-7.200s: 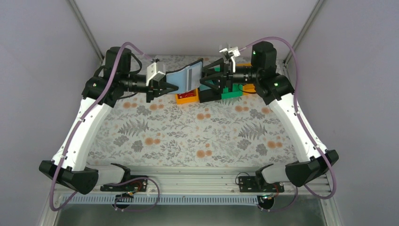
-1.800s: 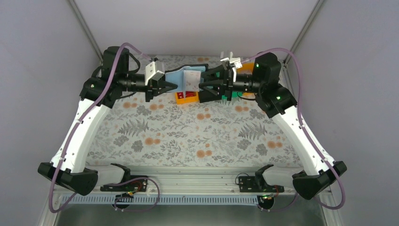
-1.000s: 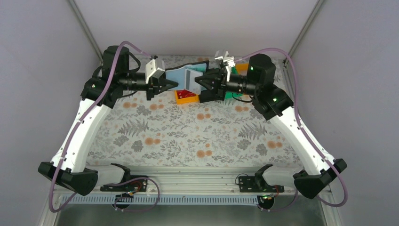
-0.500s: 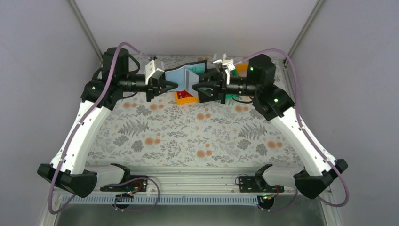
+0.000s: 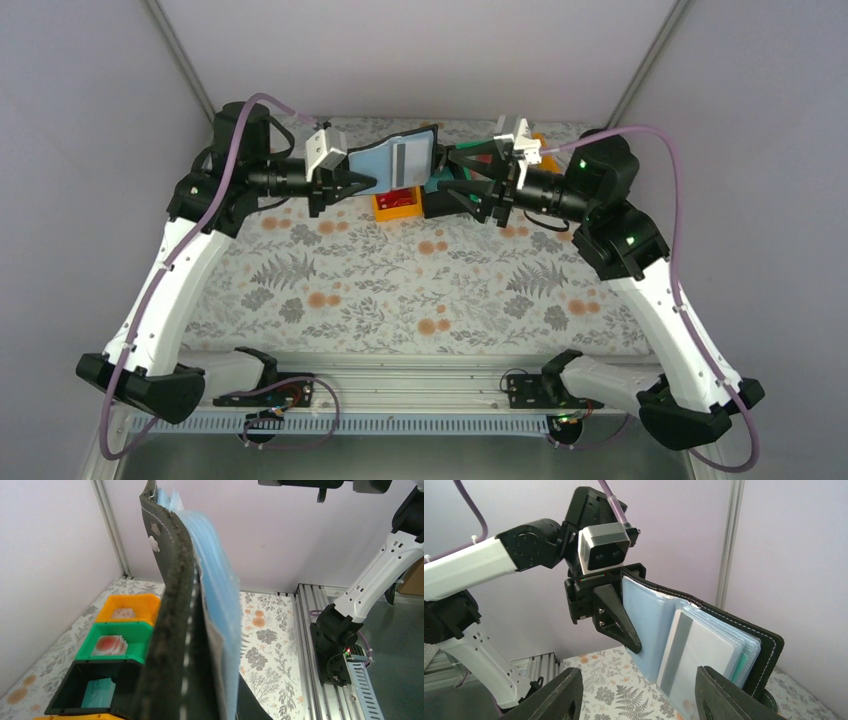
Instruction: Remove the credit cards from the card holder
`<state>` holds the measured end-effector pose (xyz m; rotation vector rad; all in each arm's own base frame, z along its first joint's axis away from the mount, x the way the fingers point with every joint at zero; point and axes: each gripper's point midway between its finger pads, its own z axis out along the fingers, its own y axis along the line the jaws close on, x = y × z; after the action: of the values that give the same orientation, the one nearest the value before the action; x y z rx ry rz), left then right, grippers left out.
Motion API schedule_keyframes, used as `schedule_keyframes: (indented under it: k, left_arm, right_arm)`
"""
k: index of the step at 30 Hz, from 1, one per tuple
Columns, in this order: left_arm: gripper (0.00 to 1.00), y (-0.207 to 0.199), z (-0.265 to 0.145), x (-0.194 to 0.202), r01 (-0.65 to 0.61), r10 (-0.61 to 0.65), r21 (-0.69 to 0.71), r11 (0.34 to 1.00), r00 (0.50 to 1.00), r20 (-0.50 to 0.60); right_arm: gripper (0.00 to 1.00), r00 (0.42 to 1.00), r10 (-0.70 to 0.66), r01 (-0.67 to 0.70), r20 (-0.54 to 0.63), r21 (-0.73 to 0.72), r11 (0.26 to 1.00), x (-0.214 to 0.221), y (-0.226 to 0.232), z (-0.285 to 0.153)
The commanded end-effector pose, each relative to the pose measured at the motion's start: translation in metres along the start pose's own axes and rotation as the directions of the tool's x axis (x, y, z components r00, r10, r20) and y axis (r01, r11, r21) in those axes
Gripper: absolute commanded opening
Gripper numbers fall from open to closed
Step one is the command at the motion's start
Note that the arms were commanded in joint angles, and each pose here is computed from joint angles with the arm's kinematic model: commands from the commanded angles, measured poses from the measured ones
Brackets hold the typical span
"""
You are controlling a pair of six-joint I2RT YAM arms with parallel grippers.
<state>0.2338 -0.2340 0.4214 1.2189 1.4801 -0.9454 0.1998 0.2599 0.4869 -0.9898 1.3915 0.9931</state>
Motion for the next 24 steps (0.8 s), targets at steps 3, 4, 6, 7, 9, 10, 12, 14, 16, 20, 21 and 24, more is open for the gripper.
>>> schedule_keyframes:
  k: [3,4,6,7,9,10,12,14,16,20,21,24]
  left_arm:
    - [0.02,-0.014,-0.012,-0.022,-0.103,0.103,-0.002,0.995,0.994,0.039]
    - [0.02,-0.014,-0.012,-0.022,-0.102,0.102,-0.002,0.995,0.994,0.04]
    - [0.02,-0.015,-0.013,-0.022,-0.101,0.1,0.002,0.995,0.994,0.043]
    - [0.02,-0.015,-0.012,-0.022,-0.099,0.099,0.002,0.995,0.994,0.043]
    - [0.02,-0.016,-0.013,-0.023,-0.103,0.103,0.001,0.995,0.994,0.046]
    - [0.02,-0.015,-0.013,-0.024,-0.103,0.103,0.001,0.995,0.994,0.046]
    - [0.02,-0.016,-0.014,-0.025,-0.107,0.106,0.0,0.994,0.993,0.048]
    - [0.02,-0.016,-0.014,-0.025,-0.108,0.108,-0.001,0.994,0.993,0.047]
    - [0.02,-0.016,-0.014,-0.024,-0.107,0.106,0.0,0.994,0.993,0.047]
    - [0.02,-0.015,-0.013,-0.023,-0.105,0.105,0.002,0.994,0.994,0.045]
    - [0.02,-0.015,-0.013,-0.023,-0.103,0.103,0.0,0.995,0.994,0.044]
    - [0.02,-0.014,-0.013,-0.023,-0.102,0.102,-0.001,0.995,0.994,0.042]
  right_arm:
    - [0.61,1.0,0.003,-0.003,0.007,-0.024,1.0,0.003,0.002,0.001]
    - [0.62,1.0,0.005,-0.004,0.016,-0.033,0.999,0.002,0.002,0.003]
    - [0.66,1.0,0.017,-0.016,0.025,-0.054,0.998,0.001,0.001,0.007]
    - [0.67,0.999,0.027,-0.025,0.021,-0.066,0.997,0.003,0.001,0.011]
    - [0.71,0.999,0.045,-0.045,0.002,-0.074,0.996,0.009,-0.004,0.018]
    - [0.72,0.999,0.049,-0.049,-0.004,-0.07,0.996,0.011,-0.007,0.02]
    - [0.73,0.999,0.042,-0.042,0.003,-0.068,0.997,0.011,-0.008,0.021]
    - [0.74,0.999,0.046,-0.045,0.003,-0.068,0.997,0.013,-0.009,0.022]
    - [0.74,0.998,0.055,-0.055,-0.002,-0.071,0.996,0.016,-0.01,0.024]
    - [0.73,0.996,0.084,-0.085,-0.014,-0.106,0.991,0.022,-0.007,0.028]
    - [0.73,0.996,0.092,-0.094,-0.022,-0.114,0.989,0.025,-0.007,0.029]
    - [0.72,0.994,0.101,-0.106,-0.045,-0.135,0.985,0.03,-0.003,0.028]
